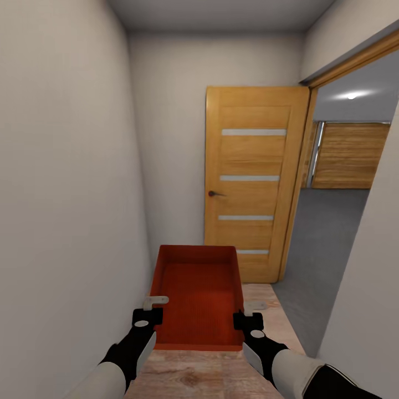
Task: Move the two storage containers from the living room to the garage. In the garage, place one container on the floor and stack the other container on top of it (either order is fine).
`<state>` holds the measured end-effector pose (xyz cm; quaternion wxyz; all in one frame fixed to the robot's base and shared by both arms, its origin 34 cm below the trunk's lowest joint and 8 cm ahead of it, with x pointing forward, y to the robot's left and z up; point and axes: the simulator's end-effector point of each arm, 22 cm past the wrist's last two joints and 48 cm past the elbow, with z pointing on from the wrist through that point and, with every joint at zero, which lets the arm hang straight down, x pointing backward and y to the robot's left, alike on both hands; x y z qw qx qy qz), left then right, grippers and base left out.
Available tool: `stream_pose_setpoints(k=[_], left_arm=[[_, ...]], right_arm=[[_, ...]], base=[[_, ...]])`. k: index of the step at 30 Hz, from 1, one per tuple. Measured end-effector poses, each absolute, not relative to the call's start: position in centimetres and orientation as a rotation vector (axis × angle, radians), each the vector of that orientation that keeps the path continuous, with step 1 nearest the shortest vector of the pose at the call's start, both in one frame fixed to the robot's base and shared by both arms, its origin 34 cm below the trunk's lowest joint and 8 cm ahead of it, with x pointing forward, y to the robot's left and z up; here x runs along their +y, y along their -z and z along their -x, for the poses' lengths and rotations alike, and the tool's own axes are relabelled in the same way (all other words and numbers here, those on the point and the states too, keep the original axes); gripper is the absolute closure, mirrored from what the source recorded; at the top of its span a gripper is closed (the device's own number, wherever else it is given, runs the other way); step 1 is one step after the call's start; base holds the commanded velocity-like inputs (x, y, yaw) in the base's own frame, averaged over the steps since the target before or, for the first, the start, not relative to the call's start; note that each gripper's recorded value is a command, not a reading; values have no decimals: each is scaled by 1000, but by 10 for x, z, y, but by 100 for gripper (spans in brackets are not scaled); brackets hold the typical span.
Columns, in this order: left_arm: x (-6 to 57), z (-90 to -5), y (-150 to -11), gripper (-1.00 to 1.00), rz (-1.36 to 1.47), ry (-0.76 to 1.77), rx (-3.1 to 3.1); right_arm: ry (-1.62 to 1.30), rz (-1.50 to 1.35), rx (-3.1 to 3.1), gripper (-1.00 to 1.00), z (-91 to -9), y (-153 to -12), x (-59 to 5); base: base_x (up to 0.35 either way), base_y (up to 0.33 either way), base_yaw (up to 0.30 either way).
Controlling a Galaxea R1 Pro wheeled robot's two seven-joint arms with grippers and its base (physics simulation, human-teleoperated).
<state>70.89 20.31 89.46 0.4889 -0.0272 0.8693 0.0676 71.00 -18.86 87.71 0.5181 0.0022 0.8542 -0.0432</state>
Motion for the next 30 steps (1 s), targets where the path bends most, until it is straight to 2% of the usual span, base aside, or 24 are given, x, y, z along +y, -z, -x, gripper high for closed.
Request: stream_pose_setpoints(k=[10, 30], left_arm=[[203, -709, -895, 100, 66, -164, 2112], [203, -710, -895, 100, 66, -165, 2110]], right_arm=[[104, -6, 2049, 100, -710, -877, -189], [103, -7, 2048, 100, -711, -877, -188]], base=[[299, 0, 0], [8, 0, 0]])
